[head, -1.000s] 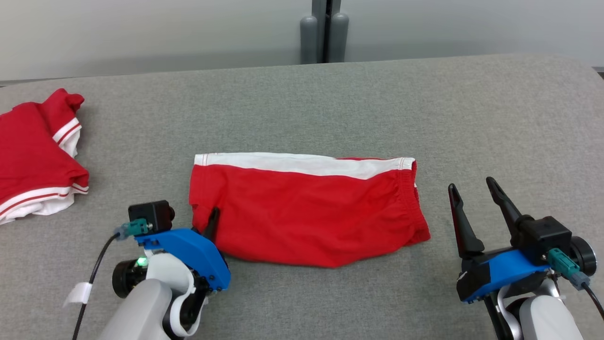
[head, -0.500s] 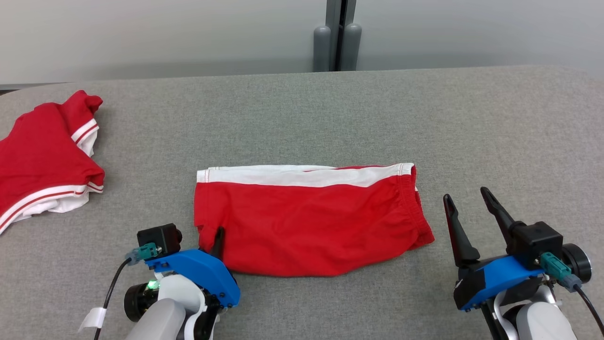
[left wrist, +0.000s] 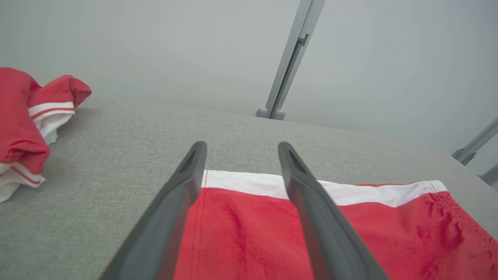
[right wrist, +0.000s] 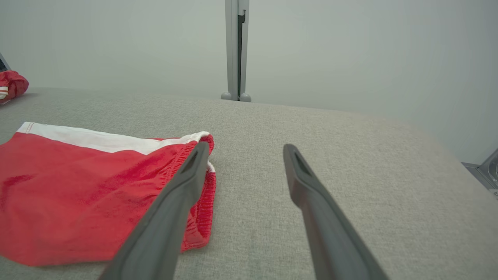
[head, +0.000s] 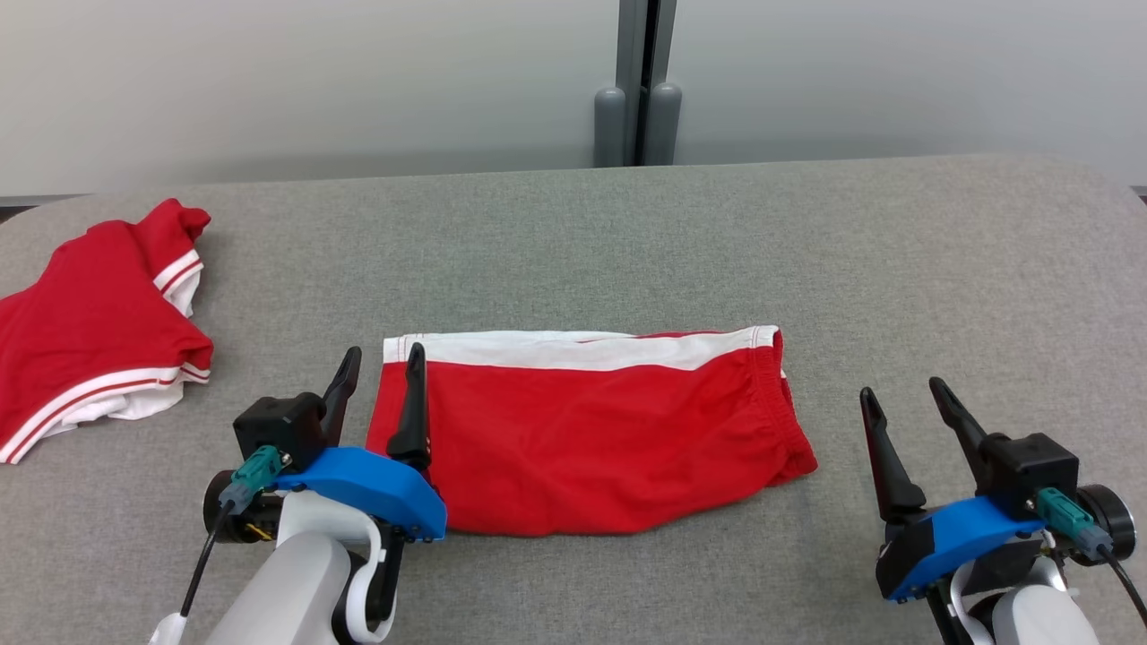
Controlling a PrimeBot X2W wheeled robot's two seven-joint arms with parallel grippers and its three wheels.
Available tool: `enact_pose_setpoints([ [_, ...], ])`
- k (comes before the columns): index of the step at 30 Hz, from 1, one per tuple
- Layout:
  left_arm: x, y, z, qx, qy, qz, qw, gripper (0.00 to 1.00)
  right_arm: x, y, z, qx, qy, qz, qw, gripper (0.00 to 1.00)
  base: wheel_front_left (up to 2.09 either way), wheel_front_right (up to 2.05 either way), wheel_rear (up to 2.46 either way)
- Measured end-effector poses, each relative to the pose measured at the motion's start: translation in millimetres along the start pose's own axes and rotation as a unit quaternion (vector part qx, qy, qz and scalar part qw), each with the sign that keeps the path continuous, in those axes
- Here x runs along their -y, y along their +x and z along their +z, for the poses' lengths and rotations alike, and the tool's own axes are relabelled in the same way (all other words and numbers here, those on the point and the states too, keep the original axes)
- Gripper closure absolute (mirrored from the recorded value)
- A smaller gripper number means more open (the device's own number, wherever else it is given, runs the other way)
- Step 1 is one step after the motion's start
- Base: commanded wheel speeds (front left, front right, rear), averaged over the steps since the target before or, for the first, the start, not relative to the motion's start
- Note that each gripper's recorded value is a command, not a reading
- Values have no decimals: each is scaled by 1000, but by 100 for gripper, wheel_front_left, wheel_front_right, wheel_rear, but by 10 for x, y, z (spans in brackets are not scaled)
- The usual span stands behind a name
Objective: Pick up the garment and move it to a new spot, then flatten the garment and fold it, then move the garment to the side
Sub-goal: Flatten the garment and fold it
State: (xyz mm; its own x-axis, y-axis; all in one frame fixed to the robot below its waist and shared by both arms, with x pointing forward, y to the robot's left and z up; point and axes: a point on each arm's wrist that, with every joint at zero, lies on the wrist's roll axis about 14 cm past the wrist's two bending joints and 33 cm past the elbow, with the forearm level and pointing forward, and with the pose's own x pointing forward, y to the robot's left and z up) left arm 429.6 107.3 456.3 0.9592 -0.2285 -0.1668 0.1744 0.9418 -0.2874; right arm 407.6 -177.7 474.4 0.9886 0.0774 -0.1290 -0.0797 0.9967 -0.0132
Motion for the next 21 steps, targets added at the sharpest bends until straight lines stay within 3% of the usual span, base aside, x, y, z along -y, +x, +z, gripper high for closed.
enact_pose_setpoints([
  [7, -7, -108, 66, 20, 26, 1, 999, 0, -3, -56, -81, -14, 5, -1, 1000, 0, 0, 0, 0],
  [12, -186, -230, 24, 18, 33, 28, 999, 0, -94, -33, -245, -47, 9, 12, 999, 0, 0, 0, 0],
  [21, -480, -378, 15, 23, 26, 78, 996, 0, -468, 357, -308, -115, -2, 65, 991, 0, 0, 0, 0],
])
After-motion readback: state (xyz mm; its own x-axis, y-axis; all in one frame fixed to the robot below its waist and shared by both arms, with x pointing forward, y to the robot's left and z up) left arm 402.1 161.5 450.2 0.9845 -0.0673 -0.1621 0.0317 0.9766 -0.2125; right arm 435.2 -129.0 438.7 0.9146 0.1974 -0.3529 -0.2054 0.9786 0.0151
